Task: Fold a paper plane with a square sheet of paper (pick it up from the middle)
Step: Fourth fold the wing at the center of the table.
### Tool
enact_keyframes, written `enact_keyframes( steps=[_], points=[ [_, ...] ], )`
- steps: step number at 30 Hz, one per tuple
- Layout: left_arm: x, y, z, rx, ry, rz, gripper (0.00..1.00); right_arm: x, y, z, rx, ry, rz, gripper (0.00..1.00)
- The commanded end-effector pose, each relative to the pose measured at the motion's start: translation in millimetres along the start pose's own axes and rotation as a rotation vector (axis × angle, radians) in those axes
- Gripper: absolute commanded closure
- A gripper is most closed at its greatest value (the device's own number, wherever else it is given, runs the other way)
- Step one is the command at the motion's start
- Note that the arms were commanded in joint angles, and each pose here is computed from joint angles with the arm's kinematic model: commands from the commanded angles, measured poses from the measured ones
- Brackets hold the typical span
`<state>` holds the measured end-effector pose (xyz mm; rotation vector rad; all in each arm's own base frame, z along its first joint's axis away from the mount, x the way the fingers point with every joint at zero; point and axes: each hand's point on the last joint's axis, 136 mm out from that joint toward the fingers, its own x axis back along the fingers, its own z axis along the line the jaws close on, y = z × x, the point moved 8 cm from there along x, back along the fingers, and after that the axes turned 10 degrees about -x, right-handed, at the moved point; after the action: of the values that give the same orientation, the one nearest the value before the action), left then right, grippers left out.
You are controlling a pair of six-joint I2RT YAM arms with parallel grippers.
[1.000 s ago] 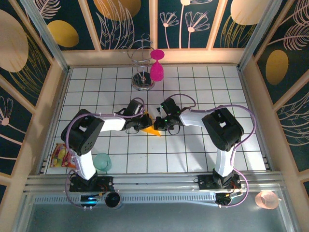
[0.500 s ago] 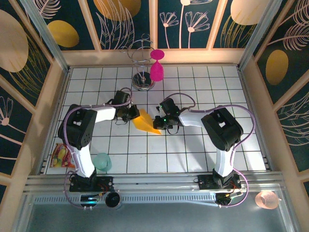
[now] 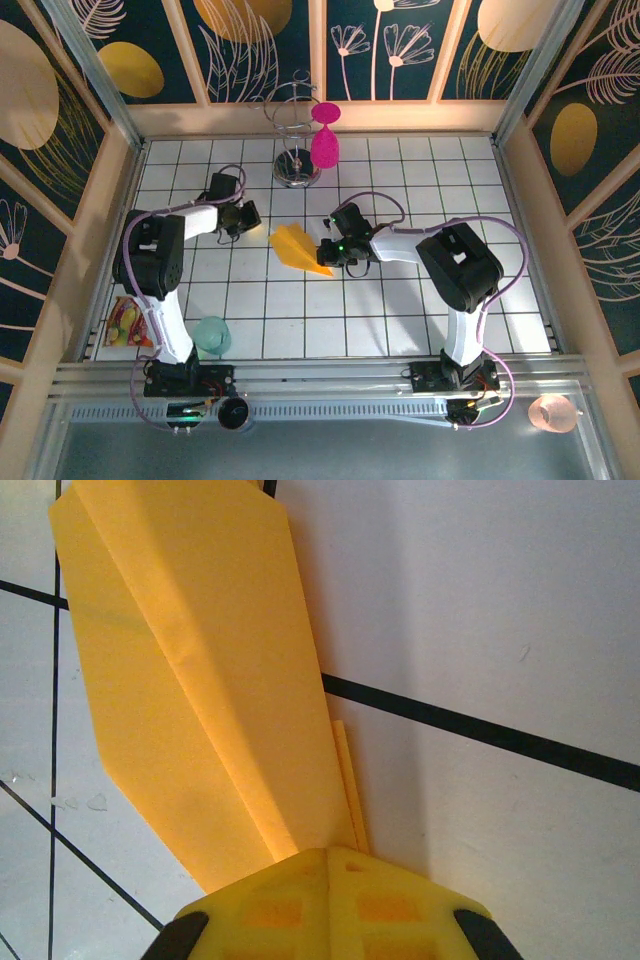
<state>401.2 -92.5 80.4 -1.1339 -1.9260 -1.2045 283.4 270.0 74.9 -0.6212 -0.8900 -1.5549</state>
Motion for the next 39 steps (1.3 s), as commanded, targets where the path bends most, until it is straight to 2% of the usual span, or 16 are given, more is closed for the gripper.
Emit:
enact_keyframes(
  steps=[1,5,8,12,17,23,32,34,39],
  points=[
    [13.4,4.0,3.8,-0.003,0.052,-0.020,0.92,-12.4,-56.4,-83.9,-0.128,-0.402,0.202,1.00],
    [32.9,-3.6,-20.1,0.019,-0.080,-0.061,0.91,-12.0,-50.6,-73.2,-0.139,-0.344,0.194,1.00],
    [35.3,-21.1,-45.9,-0.002,-0.139,-0.050,0.91,-12.7,-50.1,-71.8,-0.144,-0.334,0.196,1.00],
    [23.4,-48.9,-77.6,-0.021,-0.216,0.007,0.91,-13.6,-52.0,-75.0,-0.147,-0.344,0.205,1.00],
    [5.6,-62.6,-104.4,-0.038,-0.302,0.055,0.93,-13.9,-54.1,-73.8,-0.153,-0.323,0.217,1.00],
    [-17.1,-70.0,-96.8,-0.032,-0.223,0.109,0.95,-9.1,-45.7,-59.1,-0.145,-0.228,0.199,1.00],
    [-29.7,-79.6,-76.0,-0.027,-0.059,0.155,0.96,31.7,22.1,35.2,0.009,0.245,0.027,1.00],
    [-30.4,-80.8,-75.0,-0.030,-0.056,0.163,0.96,31.0,29.2,43.3,0.018,0.281,0.021,1.00],
    [-33.7,-84.5,-73.2,-0.033,-0.054,0.181,0.96,10.5,36.6,39.6,-0.010,0.262,0.044,1.00]
  ],
)
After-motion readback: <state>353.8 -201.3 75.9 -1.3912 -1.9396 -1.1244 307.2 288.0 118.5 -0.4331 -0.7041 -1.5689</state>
